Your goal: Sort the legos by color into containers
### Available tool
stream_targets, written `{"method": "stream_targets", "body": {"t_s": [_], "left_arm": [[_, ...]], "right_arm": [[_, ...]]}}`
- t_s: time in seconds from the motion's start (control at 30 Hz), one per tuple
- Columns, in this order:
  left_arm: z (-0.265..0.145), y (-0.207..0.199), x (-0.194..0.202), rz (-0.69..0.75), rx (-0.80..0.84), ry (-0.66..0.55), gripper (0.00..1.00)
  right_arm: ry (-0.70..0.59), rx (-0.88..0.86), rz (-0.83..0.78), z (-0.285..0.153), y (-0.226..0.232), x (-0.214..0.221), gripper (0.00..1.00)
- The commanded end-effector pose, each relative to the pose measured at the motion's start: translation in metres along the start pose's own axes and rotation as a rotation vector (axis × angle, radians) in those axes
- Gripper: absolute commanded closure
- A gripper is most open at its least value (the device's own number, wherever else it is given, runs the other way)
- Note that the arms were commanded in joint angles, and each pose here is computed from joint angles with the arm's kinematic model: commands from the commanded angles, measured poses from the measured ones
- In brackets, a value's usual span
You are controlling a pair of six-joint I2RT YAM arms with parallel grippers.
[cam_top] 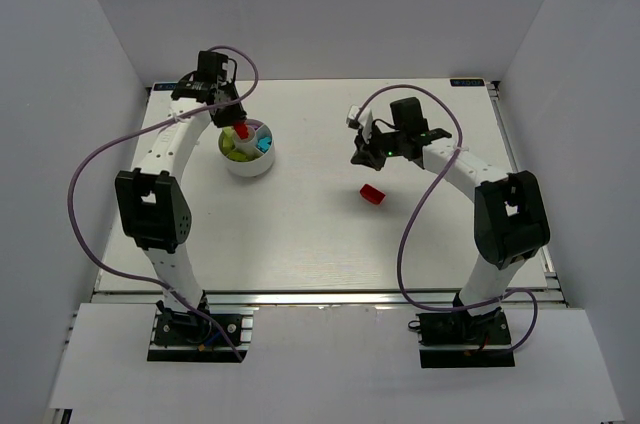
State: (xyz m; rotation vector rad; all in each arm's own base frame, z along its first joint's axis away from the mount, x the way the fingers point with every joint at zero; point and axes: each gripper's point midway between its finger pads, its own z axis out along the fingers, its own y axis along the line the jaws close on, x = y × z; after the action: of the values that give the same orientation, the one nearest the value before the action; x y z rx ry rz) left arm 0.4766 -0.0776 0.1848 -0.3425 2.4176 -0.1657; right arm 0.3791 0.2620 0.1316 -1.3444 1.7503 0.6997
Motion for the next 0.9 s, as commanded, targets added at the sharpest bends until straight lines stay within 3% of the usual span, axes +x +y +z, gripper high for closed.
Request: {"method": "stream_targets", "body": {"t_s": [0.0, 0.03, 0.13, 0.17, 0.2, 0.27, 0.3, 0.43, 0.67, 0.87], "left_arm": [[-0.013, -0.004, -0.02, 0.016, 0.0, -0.057, 0.92], [-0.01, -0.005, -0.018, 0.02, 0.0, -0.051, 0.92], [-0.006, -0.003, -0.014, 0.022, -0.006, -0.033, 0.81], [-0.006, -0.002, -0.013, 0.023, -0.01, -0.03, 0.76], [-0.006, -0.002, -0.013, 0.022, -0.013, -0.032, 0.63], [-0.006, 0.0, -0.012, 0.019, -0.021, -0.03, 0.53], [-0.008, -0.001, -0.013, 0.019, -0.019, -0.033, 0.47], [-0.014, -0.005, -0.019, 0.014, 0.0, -0.051, 0.36], [-0.051, -0.016, -0.041, -0.014, 0.071, -0.161, 0.34], [-0.091, -0.021, -0.021, -0.127, 0.211, -0.267, 0.3]], "right_arm": [[-0.034, 0.003, -0.007, -0.01, 0.002, -0.014, 1.0], [-0.035, 0.002, -0.009, -0.01, 0.002, -0.015, 1.0], [-0.021, 0.0, -0.004, -0.009, 0.003, -0.01, 0.7], [-0.01, 0.01, -0.005, -0.01, 0.001, -0.007, 0.54], [-0.002, 0.015, -0.007, -0.01, 0.001, -0.005, 0.45], [0.028, 0.039, -0.002, -0.011, -0.003, 0.003, 0.28], [0.044, 0.043, -0.004, -0.011, -0.004, 0.007, 0.11], [0.153, 0.041, 0.024, -0.013, -0.002, 0.031, 0.11], [0.294, 0.169, 0.141, -0.03, -0.006, 0.061, 0.11], [0.409, 0.132, 0.256, -0.034, 0.015, 0.091, 0.11]]}}
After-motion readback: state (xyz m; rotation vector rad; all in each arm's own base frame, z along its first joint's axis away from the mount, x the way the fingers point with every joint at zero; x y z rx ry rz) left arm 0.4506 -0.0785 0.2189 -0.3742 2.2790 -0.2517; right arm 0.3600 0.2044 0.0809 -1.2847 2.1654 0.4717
